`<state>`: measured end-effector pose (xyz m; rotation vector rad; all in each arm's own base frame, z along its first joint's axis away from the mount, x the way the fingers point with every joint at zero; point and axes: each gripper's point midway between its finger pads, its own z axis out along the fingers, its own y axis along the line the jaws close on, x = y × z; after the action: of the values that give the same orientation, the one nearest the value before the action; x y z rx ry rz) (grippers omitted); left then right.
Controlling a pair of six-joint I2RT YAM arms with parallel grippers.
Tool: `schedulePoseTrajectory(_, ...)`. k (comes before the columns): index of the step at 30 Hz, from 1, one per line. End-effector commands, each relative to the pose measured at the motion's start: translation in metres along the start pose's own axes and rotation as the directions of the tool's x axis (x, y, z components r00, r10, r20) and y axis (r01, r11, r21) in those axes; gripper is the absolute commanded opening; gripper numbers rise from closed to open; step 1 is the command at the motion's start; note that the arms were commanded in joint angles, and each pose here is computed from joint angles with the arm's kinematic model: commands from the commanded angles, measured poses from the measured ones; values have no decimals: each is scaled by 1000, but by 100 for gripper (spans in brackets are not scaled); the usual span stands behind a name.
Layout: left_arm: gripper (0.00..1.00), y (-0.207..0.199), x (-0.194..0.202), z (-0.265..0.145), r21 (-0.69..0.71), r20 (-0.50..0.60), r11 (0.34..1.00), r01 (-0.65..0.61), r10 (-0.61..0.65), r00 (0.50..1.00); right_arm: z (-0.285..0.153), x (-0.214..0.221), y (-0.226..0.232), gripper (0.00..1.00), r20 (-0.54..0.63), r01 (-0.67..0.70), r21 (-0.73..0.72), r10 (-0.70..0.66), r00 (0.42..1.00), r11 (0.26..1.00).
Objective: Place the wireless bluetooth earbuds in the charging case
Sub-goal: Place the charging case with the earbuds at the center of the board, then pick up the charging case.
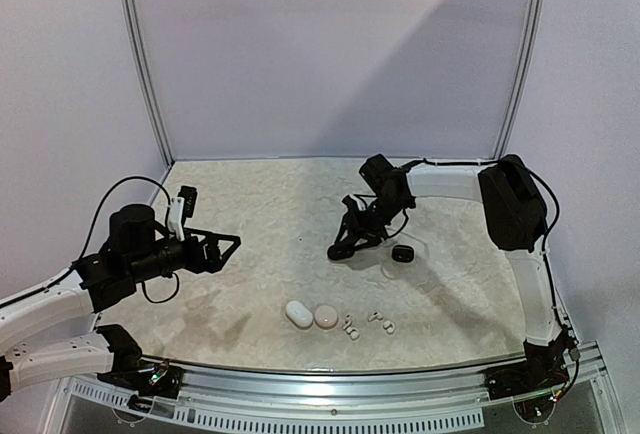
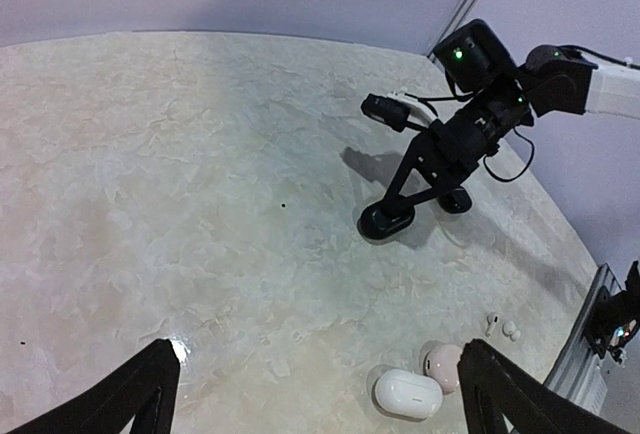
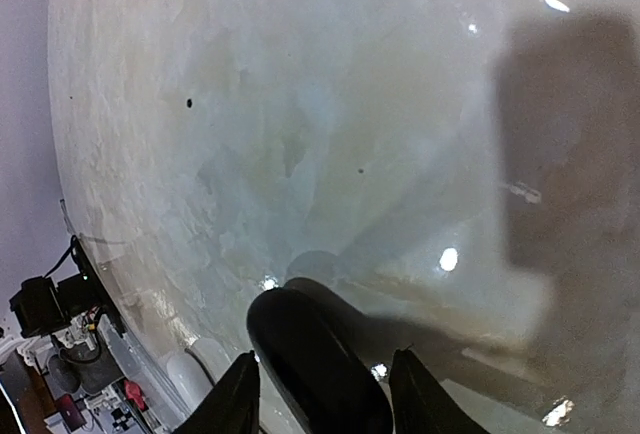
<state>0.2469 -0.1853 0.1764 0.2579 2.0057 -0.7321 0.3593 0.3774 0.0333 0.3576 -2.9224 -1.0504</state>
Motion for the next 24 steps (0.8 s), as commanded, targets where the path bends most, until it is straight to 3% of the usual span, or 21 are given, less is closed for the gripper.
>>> schedulePoseTrajectory(1,99,8,-1,0,-27,7,1000,-10,11,1000,0,-7,-12,49,-21,15,73,-14,1000,997)
schedulePoseTrajectory(10,99,5,-3,-3,-17,13,999,-44,45,999,-62,-48,-22,67,112,54,374,-103,988,926)
schedulePoseTrajectory(15,99,5,-1,-6,-12,17,996,-83,83,996,-116,-52,18,81,272,81,461,-228,935,884)
schedulePoseTrajectory(17,99,4,2,-7,-1,12,994,-106,106,994,-118,-37,40,84,283,154,507,-333,899,848)
schedulePoseTrajectory(20,99,2,4,-10,21,9,990,-137,137,991,-102,7,81,84,207,366,543,-543,814,756)
schedulePoseTrajectory(24,99,-2,7,-12,59,13,984,-165,165,986,-51,86,130,87,108,689,363,-763,638,627)
